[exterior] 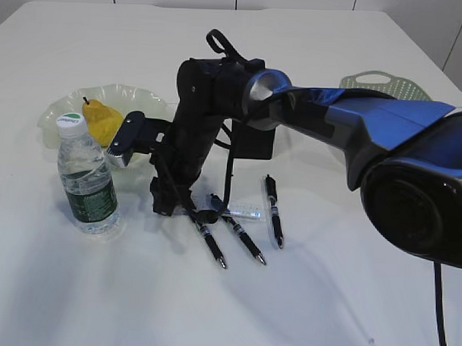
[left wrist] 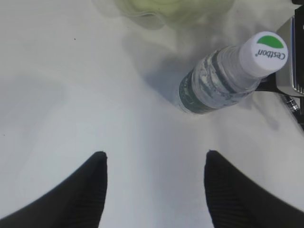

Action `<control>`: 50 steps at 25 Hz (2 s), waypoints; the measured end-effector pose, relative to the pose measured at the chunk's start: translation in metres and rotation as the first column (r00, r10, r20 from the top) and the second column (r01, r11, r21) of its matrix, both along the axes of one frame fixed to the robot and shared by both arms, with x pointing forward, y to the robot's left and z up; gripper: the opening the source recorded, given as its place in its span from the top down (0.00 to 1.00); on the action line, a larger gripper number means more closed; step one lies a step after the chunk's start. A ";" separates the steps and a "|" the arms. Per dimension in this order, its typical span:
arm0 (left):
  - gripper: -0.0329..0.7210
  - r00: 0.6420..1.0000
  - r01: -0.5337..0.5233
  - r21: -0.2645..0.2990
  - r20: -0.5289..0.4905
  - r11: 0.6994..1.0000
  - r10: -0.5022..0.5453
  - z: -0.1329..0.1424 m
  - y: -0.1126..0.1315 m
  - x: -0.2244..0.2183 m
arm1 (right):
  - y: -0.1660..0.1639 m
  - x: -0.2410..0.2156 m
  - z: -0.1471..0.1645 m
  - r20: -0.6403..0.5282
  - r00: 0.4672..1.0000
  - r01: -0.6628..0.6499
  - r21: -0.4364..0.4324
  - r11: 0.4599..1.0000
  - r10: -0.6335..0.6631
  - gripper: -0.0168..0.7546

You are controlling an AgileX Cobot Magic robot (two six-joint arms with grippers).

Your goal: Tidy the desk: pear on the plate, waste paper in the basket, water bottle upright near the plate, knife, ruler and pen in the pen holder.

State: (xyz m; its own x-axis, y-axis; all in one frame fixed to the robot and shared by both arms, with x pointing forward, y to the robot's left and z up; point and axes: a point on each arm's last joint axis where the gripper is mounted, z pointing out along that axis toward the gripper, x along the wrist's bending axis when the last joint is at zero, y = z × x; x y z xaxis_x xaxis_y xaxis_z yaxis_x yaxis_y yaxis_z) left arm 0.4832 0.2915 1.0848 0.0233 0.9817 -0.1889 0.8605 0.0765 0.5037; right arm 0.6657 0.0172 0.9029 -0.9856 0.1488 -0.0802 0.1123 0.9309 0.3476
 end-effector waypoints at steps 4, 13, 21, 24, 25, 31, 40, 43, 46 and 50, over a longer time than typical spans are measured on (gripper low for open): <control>0.35 1.000 0.000 0.000 0.000 1.000 0.000 0.000 0.000 0.000 | 0.003 0.004 0.014 0.030 0.999 0.012 0.027 1.000 -0.013 0.61; 0.35 1.000 0.000 0.000 0.000 1.000 0.000 0.000 0.000 0.000 | 0.003 0.004 0.019 0.022 1.000 0.021 0.027 0.999 -0.022 0.61; 0.35 1.000 0.000 0.000 0.000 1.000 0.000 0.000 0.000 0.000 | 0.002 0.003 0.023 0.018 1.000 0.022 0.026 0.999 -0.023 0.61; 0.35 1.000 0.000 0.000 0.000 1.000 0.000 0.000 0.000 0.000 | 0.000 0.004 0.031 0.029 0.999 0.027 0.033 0.999 -0.028 0.61; 0.35 1.000 0.000 0.000 0.000 1.000 0.000 0.000 0.000 0.000 | -0.003 0.005 0.034 0.031 0.999 0.032 0.034 0.999 -0.033 0.61; 0.35 1.000 0.000 0.000 0.000 1.000 0.000 0.000 0.000 0.000 | -0.013 0.007 0.058 0.041 0.998 0.053 0.045 0.998 -0.055 0.61; 0.35 1.000 0.000 0.000 0.000 1.000 0.000 0.000 0.000 0.000 | -0.052 0.017 0.094 0.031 0.991 0.131 0.047 0.990 -0.133 0.61; 0.35 1.000 0.000 0.000 0.000 1.000 0.000 0.000 0.000 0.000 | -0.069 0.022 0.111 0.044 0.984 0.169 0.061 0.984 -0.172 0.61; 0.35 1.000 0.000 0.000 0.000 1.000 0.000 0.000 0.000 0.000 | -0.087 0.026 0.126 0.061 0.977 0.202 0.077 0.976 -0.206 0.61; 0.35 1.000 0.000 0.000 0.000 1.000 0.000 0.000 0.000 0.000 | -0.113 0.032 0.147 0.066 0.962 0.254 0.135 0.958 -0.265 0.61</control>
State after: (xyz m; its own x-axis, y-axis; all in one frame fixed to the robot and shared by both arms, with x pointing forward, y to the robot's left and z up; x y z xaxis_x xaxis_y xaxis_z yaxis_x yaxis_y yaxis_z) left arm 0.4832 0.2915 1.0848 0.0233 0.9817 -0.1889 0.8605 0.0765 0.5037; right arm 0.6980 -0.0953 1.0497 -0.9025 0.4124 -0.1246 0.3100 0.8225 0.4768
